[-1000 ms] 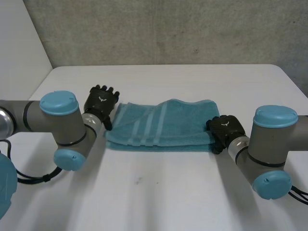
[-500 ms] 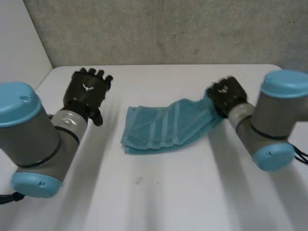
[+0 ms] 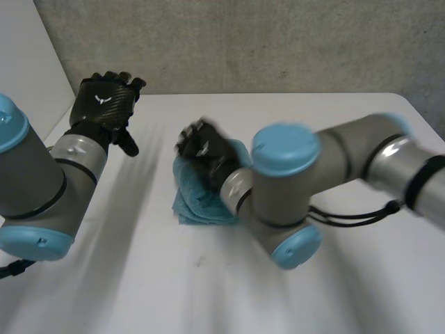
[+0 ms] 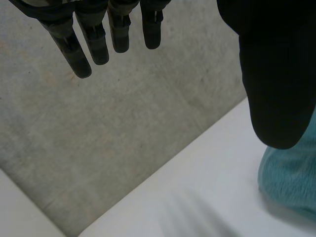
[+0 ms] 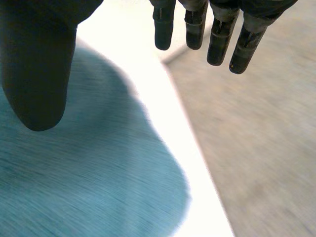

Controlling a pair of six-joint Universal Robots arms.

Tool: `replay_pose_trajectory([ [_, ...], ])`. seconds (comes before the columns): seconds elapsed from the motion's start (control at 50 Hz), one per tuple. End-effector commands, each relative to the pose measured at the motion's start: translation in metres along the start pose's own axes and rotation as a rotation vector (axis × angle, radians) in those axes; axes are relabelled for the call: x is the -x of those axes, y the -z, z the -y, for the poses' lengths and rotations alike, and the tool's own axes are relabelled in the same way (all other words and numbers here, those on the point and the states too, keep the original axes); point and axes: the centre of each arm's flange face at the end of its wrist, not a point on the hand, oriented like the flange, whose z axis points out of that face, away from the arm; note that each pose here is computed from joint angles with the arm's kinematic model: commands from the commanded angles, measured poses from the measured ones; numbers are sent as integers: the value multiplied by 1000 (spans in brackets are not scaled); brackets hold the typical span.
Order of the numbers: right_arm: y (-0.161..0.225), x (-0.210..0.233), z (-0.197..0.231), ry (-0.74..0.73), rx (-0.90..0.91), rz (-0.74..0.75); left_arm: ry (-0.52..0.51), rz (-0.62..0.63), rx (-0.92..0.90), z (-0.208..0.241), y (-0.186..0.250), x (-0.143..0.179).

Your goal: Fold the laundry

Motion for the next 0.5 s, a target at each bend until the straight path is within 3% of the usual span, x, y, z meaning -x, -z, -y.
replay_pose_trajectory([
  [0.02,20,-64,2,-300,28,-177,150,-111,-41,4,-20,-12],
  [0.1,28,-85,-17,-547,76,-148,243,-164,7,-9,-31,-29],
  [0.24,17,-91,-57,-733,164,-82,271,-240,117,-36,-35,-60],
  [0.4,-2,-66,-100,-781,296,-30,254,-261,238,-77,-33,-75],
  [0.5,-7,-53,-115,-797,364,9,193,-277,313,-95,-27,-76],
])
